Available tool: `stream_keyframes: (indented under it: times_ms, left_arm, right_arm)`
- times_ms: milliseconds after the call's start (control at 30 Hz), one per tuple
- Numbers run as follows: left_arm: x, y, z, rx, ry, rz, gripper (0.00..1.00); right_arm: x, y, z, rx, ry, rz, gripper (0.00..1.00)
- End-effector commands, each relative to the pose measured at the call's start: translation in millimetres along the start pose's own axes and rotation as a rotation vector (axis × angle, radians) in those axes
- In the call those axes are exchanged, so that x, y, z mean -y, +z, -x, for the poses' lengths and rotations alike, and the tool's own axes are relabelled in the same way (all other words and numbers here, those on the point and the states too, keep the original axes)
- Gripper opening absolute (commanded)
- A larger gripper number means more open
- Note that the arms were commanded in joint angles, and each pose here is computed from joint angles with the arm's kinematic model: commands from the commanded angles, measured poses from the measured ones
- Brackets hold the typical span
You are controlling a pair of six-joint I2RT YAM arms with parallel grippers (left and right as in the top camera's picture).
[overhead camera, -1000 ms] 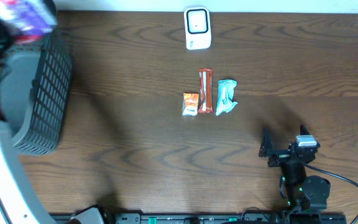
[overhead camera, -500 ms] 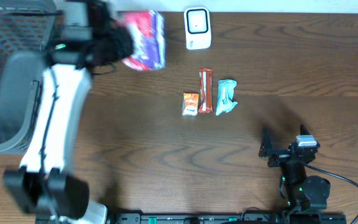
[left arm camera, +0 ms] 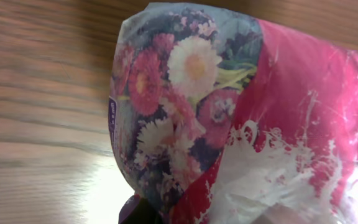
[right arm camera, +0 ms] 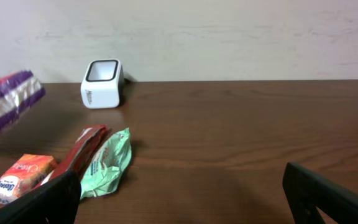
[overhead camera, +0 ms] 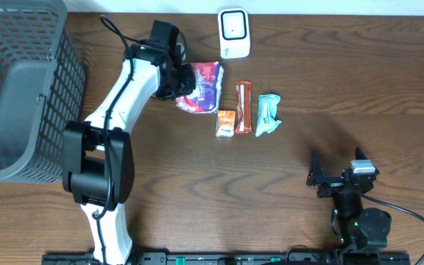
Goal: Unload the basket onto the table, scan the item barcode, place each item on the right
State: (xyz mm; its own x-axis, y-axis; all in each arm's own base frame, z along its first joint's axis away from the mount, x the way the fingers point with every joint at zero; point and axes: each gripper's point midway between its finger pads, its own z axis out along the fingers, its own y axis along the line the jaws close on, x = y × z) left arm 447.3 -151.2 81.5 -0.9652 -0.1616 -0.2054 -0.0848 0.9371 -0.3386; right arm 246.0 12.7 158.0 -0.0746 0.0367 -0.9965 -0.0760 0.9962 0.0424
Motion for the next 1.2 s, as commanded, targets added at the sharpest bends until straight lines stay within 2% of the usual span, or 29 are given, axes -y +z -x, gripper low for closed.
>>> stream_keyframes:
  times_ms: [0, 100, 267, 333, 433, 467, 500, 633, 833, 900, 967, 1033, 1167]
  left_arm:
    - [-29, -8, 15, 0.084, 0.003, 0.166, 0.08]
    - [-29, -8, 15, 0.083, 0.003, 0.167, 0.22]
    - [-26, -6, 8, 0.06, 0.008, 0.162, 0.23]
    - [-21, -5, 6, 0.052, 0.013, 0.145, 0.39]
    - [-9, -7, 4, 0.036, 0.017, 0.083, 0.47]
    - [-4, -13, 7, 0.049, 0.019, 0.065, 0.55]
    - [-2, -19, 10, 0.065, 0.021, 0.059, 0.56]
    - [13, -60, 22, 0.157, 0.04, 0.021, 0.61]
    - [34, -162, 28, 0.366, 0.11, -0.051, 0.67]
    - [34, -192, 23, 0.417, 0.143, -0.058, 0.95]
    - [33, -216, 15, 0.449, 0.152, -0.06, 0.98]
    - [23, -231, 7, 0.47, 0.168, -0.009, 0.98]
    - [-19, -244, -1, 0.484, 0.118, 0.206, 0.98]
  right_arm:
    - [2, 0, -1, -0.002, -0.014, -0.005, 0.99]
    - [2, 0, -1, -0.002, -0.014, -0.005, 0.99]
    - [2, 0, -1, -0.002, -0.014, -0.006, 0.99]
    - [2, 0, -1, -0.002, -0.014, -0.006, 0.99]
    - [2, 0, -1, -0.002, -0.014, -0.006, 0.99]
    - [2, 0, -1, -0.002, -0.014, -0.006, 0.99]
    - [2, 0, -1, -0.002, -0.014, -0.006, 0.99]
    - [2, 0, -1, -0.002, -0.014, -0.006, 0.99]
    - [2, 0, -1, -0.002, -0.014, -0.006, 0.99]
    - [2, 0, -1, -0.002, -0.014, -0.006, 0.99]
    - [2, 0, -1, -0.002, -0.014, -0.006, 0.99]
    - [2, 0, -1, -0.002, -0.014, -0.006, 0.99]
    - [2, 0, -1, -0.002, -0.014, -0.006, 0.99]
